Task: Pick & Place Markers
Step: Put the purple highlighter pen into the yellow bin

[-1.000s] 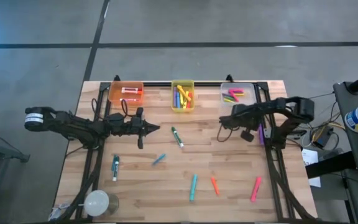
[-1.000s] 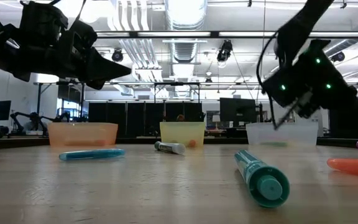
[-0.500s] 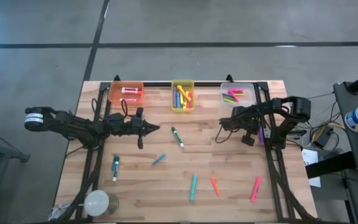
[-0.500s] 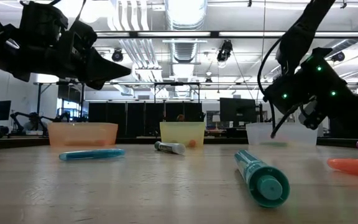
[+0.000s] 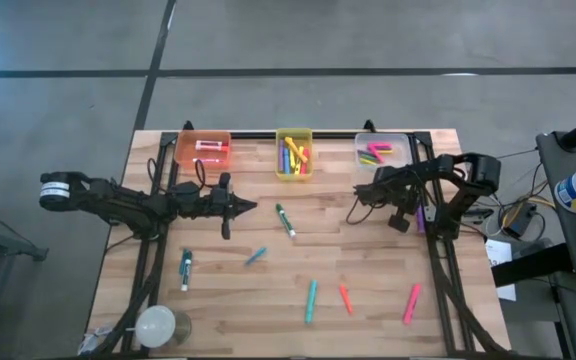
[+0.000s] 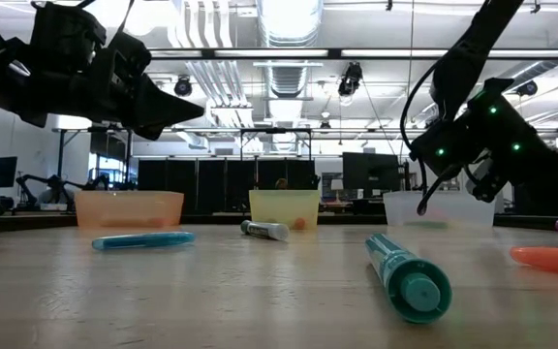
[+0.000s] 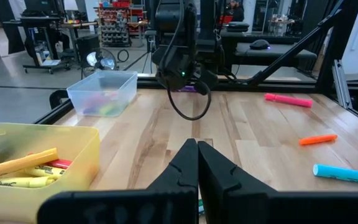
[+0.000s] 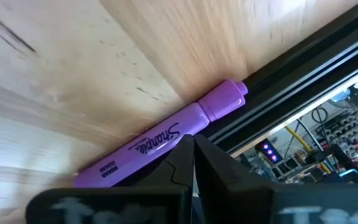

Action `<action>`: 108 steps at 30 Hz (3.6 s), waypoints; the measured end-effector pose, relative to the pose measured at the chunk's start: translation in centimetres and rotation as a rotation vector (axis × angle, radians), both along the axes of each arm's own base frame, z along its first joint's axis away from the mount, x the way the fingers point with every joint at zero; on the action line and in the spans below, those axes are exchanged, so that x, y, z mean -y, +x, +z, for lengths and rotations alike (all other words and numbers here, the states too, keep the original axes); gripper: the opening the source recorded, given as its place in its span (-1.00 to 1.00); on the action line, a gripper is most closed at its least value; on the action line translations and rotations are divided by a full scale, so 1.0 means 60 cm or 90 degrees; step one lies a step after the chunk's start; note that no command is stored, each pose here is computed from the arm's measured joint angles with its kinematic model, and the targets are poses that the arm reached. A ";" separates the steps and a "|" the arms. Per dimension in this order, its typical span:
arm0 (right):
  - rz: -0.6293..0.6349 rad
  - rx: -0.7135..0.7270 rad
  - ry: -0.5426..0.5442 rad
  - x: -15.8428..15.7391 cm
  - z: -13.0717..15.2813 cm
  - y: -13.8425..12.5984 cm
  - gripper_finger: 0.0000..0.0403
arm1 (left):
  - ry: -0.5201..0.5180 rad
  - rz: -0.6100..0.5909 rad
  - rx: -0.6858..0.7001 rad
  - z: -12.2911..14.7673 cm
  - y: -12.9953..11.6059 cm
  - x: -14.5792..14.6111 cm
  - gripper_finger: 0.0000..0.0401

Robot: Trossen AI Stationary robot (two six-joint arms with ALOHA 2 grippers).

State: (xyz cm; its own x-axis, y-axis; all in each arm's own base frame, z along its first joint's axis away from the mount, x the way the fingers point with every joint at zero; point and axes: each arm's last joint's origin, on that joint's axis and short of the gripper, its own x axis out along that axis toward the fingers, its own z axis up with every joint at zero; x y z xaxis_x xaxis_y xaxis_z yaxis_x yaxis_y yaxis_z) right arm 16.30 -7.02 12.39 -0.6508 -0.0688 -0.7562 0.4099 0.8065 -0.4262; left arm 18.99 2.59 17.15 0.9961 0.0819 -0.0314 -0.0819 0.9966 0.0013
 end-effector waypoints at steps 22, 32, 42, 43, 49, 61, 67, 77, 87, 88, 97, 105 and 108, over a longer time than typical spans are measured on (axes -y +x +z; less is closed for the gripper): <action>-0.155 0.027 -0.003 0.061 -0.005 -0.031 -0.96 | 0.000 0.001 0.000 0.000 0.000 0.000 -1.00; -0.172 0.074 0.036 0.057 0.001 -0.018 -0.96 | 0.000 0.001 0.000 0.000 0.000 0.000 -1.00; -0.240 0.201 -0.061 0.041 0.057 0.003 -0.87 | -0.004 0.001 -0.005 -0.002 0.000 0.000 -1.00; -0.260 0.213 -0.068 0.038 0.062 0.002 -0.83 | -0.005 0.001 -0.007 -0.002 0.000 0.000 -1.00; -0.357 0.251 -0.106 0.030 0.068 -0.007 -0.53 | -0.006 0.001 -0.011 -0.003 0.000 0.000 -1.00; -0.399 0.413 -0.089 0.032 0.021 0.022 -0.28 | -0.007 0.000 -0.014 -0.004 0.000 0.000 -1.00; -0.339 0.425 -0.080 0.023 0.022 0.032 -0.48 | -0.011 0.001 -0.013 -0.004 0.000 0.000 -1.00; -0.217 0.608 -0.112 -0.004 0.098 0.084 -0.71 | -0.006 0.014 -0.018 -0.007 -0.003 -0.007 -1.00; -0.104 0.933 -0.170 0.055 0.179 0.223 -0.67 | 0.010 0.040 -0.030 -0.016 -0.012 -0.018 -1.00; -0.092 0.934 -0.177 0.068 0.184 0.241 -0.67 | 0.010 0.040 -0.033 -0.018 -0.013 -0.018 -1.00; -0.074 0.915 -0.195 0.203 0.183 0.368 -0.67 | 0.009 0.041 -0.034 -0.020 -0.014 -0.018 -1.00; -0.127 0.820 -0.180 0.274 0.120 0.395 -0.64 | 0.008 0.042 -0.034 -0.020 -0.014 -0.018 -1.00; -0.124 0.809 -0.172 0.279 0.112 0.404 -0.54 | 0.007 0.042 -0.033 -0.019 -0.014 -0.018 -1.00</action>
State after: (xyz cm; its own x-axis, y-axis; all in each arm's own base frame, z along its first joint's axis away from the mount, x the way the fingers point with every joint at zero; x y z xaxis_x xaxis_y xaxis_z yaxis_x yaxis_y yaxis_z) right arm 40.55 -23.77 19.13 0.4843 -0.2995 -0.8220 0.7409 0.6401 0.2033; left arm 18.15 3.66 15.98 0.9856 0.1479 -0.0816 -0.1469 0.9890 0.0183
